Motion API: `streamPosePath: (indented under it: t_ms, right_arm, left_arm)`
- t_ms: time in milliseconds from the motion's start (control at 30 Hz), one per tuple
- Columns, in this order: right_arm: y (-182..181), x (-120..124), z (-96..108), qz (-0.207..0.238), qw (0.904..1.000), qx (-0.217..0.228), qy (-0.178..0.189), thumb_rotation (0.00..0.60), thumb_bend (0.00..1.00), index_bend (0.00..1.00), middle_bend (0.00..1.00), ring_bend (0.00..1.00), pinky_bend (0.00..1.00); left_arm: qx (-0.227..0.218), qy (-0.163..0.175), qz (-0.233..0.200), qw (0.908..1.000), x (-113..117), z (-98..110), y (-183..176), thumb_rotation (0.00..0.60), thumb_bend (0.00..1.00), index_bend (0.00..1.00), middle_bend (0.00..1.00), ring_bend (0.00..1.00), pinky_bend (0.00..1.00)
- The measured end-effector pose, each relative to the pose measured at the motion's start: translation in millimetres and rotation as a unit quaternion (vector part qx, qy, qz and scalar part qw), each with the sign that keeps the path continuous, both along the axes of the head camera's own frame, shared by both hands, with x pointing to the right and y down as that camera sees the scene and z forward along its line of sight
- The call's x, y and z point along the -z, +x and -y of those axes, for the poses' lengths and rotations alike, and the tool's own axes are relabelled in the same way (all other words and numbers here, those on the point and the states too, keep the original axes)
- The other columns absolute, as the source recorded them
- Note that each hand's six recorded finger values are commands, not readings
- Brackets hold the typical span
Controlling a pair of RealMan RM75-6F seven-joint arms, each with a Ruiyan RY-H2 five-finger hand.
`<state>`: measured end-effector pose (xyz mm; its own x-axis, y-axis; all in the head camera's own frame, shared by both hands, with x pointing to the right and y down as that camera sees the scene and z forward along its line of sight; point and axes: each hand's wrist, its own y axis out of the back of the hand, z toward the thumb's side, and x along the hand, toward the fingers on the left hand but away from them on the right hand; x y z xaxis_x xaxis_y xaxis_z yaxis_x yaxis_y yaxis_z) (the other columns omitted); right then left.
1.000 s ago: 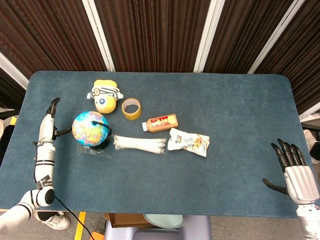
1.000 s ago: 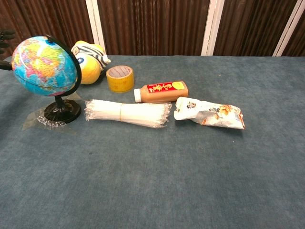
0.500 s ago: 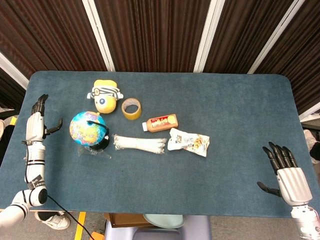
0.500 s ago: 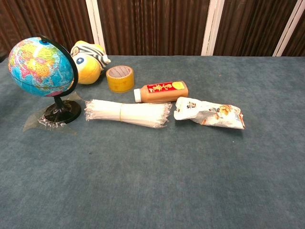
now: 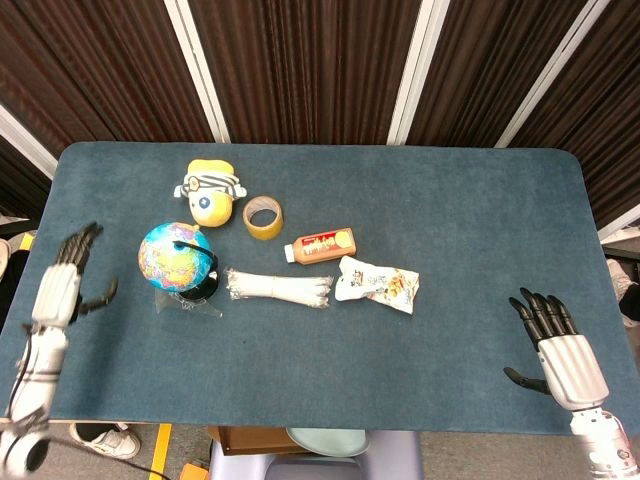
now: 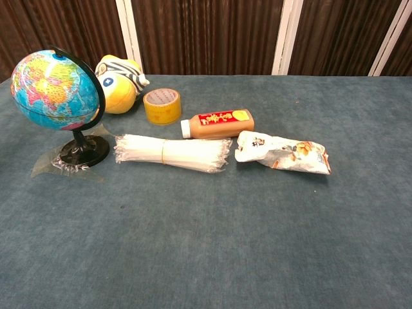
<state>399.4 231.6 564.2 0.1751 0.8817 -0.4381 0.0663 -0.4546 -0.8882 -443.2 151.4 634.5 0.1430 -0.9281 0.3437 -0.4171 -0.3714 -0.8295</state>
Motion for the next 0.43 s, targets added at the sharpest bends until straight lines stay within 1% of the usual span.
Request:
streamPosePath:
  t_ms: [33,67,133,200,233,300,367,433]
  right_arm:
    - [-1,-1,0,-0.001,1.0,0.001,-0.002,0.6,0.15,0.0,0.0,0.0,0.0]
    - [-2,-2,-1,-0.002,1.0,0.002,-0.003,0.6,0.15,0.0,0.0,0.0,0.0]
    - [-3,-3,-2,-0.003,1.0,0.004,-0.007,0.6,0.15,0.0,0.0,0.0,0.0]
    - [-4,-5,-3,-0.004,0.9999,0.007,-0.011,0.6,0.15,0.0,0.0,0.0,0.0]
    - [-4,-6,-3,-0.005,0.9999,0.008,-0.014,0.6,0.15,0.0,0.0,0.0,0.0]
    - [-5,-7,-5,-0.005,0.9997,0.011,-0.019,0.6,0.15,0.0,0.0,0.0,0.0]
    - [-6,-6,-6,-0.005,0.9997,0.013,-0.02,0.6,0.15,0.0,0.0,0.0,0.0]
    - [-5,-6,-6,-0.005,0.9998,0.011,-0.018,0.6,0.15,0.0,0.0,0.0,0.0]
  left_arm:
    - [-0.026,-0.012,0.012,0.9995,8,-17,1,0.6,0.44,0.0,0.0,0.0,0.0]
    - [-0.044,-0.019,0.025,0.9985,14,-29,1,0.6,0.44,0.0,0.0,0.0,0.0]
    - [-0.077,-0.025,0.063,0.9948,25,-52,0,0.6,0.42,0.0,0.0,0.0,0.0]
    - [-0.098,-0.023,0.1,0.9899,31,-66,-1,0.6,0.42,0.0,0.0,0.0,0.01]
    - [-0.114,-0.021,0.122,0.9857,34,-76,1,0.6,0.42,0.0,0.0,0.0,0.01]
    - [-0.136,-0.02,0.149,0.9793,39,-89,6,0.6,0.42,0.0,0.0,0.0,0.01]
    - [-0.154,-0.023,0.165,0.9739,43,-104,12,0.6,0.42,0.0,0.0,0.0,0.01]
    - [-0.157,-0.028,0.167,0.9729,47,-111,15,0.6,0.42,0.0,0.0,0.0,0.02]
